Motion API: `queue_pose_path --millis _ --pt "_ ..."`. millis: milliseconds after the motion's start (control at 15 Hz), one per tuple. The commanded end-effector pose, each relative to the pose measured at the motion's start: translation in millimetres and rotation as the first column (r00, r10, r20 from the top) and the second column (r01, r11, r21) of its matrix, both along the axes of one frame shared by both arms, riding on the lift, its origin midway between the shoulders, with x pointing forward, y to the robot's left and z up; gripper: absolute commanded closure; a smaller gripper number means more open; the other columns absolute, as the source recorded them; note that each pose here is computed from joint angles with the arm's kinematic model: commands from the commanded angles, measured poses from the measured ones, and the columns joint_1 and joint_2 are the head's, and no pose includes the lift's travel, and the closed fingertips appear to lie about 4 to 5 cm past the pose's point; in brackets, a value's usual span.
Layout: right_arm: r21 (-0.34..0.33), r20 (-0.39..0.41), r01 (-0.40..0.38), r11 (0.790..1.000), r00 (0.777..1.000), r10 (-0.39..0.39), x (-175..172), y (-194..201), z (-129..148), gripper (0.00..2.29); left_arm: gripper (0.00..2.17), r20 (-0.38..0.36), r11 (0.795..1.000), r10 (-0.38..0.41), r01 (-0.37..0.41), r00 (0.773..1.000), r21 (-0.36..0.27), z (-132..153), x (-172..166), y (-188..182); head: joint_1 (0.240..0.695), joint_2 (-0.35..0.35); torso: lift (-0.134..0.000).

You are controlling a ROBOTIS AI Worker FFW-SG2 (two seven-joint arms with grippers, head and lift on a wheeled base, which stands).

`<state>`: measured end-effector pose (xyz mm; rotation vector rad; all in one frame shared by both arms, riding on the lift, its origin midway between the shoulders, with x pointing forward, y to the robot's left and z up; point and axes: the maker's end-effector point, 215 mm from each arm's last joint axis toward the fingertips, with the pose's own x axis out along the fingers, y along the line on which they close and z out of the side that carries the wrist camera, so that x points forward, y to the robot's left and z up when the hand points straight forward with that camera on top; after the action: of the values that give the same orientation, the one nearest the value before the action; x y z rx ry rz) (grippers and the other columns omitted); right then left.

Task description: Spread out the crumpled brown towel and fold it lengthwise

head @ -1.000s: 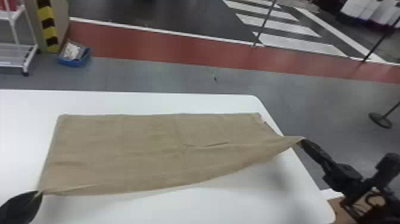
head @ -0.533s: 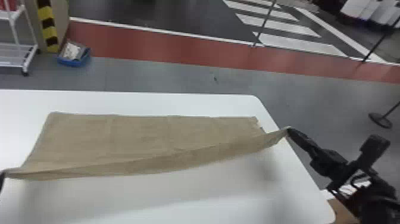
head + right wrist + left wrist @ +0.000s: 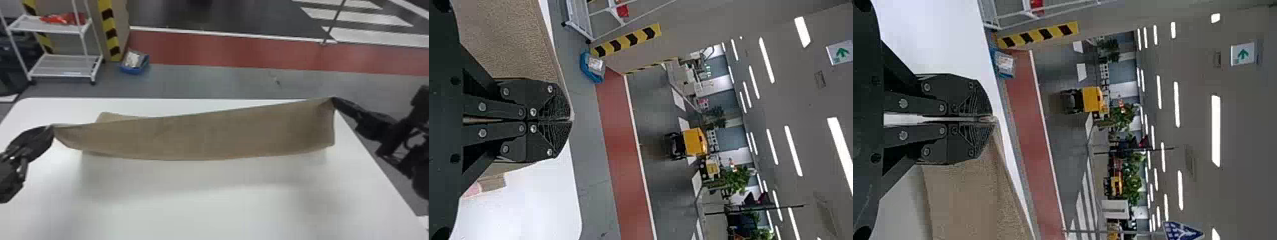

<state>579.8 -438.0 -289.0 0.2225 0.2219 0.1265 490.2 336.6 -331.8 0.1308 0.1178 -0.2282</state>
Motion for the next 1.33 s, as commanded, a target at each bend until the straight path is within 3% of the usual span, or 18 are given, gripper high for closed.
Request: queue_pose_path --millis 0,67,133,533,867,933,1000,1133,1267 --pt "0.0 -0.01 -0.016 1.0 1.0 0.016 32 14 16 1.42 1.09 0.033 0.998 0.017 -0.015 0.999 -0.054 19 33 3 0.695 -0.114 -0.124" --pt "-0.002 -0.008 -0.016 1.0 1.0 0.016 44 17 25 1.42 1.09 0.048 0.998 0.027 -0.023 0.998 -0.067 26 47 4 0.695 -0.102 -0.124" --pt "0.001 -0.005 -0.014 1.0 1.0 0.014 56 18 32 1.42 1.09 0.044 0.997 0.027 -0.023 0.999 -0.079 26 63 -1 0.658 -0.085 -0.124" --pt "0.047 0.063 0.019 0.999 0.998 -0.022 120 1 78 1.42 1.09 0.094 0.994 0.016 -0.006 0.995 -0.106 66 139 -22 0.556 -0.086 -0.124" --pt "0.06 0.189 0.046 0.997 0.98 -0.057 146 -29 153 1.42 1.09 0.197 0.993 -0.007 0.031 0.98 -0.117 139 178 -36 0.464 -0.107 -0.124" --pt "0.069 0.202 0.051 0.996 0.977 -0.064 146 -35 163 1.42 1.09 0.211 0.993 -0.012 0.037 0.978 -0.115 148 182 -40 0.424 -0.118 -0.124" --pt "0.077 0.208 0.049 0.996 0.976 -0.064 144 -38 166 1.42 1.09 0.22 0.992 -0.024 0.05 0.975 -0.113 156 186 -47 0.404 -0.124 -0.124" --pt "0.077 0.165 0.031 0.997 0.985 -0.043 135 -34 132 1.42 1.09 0.206 0.992 -0.031 0.055 0.978 -0.11 148 185 -49 0.377 -0.136 -0.124" --pt "0.063 0.143 0.007 0.998 0.99 -0.016 102 -27 94 1.42 1.09 0.152 0.99 -0.046 0.065 0.987 -0.122 107 166 -50 0.378 -0.141 -0.124"
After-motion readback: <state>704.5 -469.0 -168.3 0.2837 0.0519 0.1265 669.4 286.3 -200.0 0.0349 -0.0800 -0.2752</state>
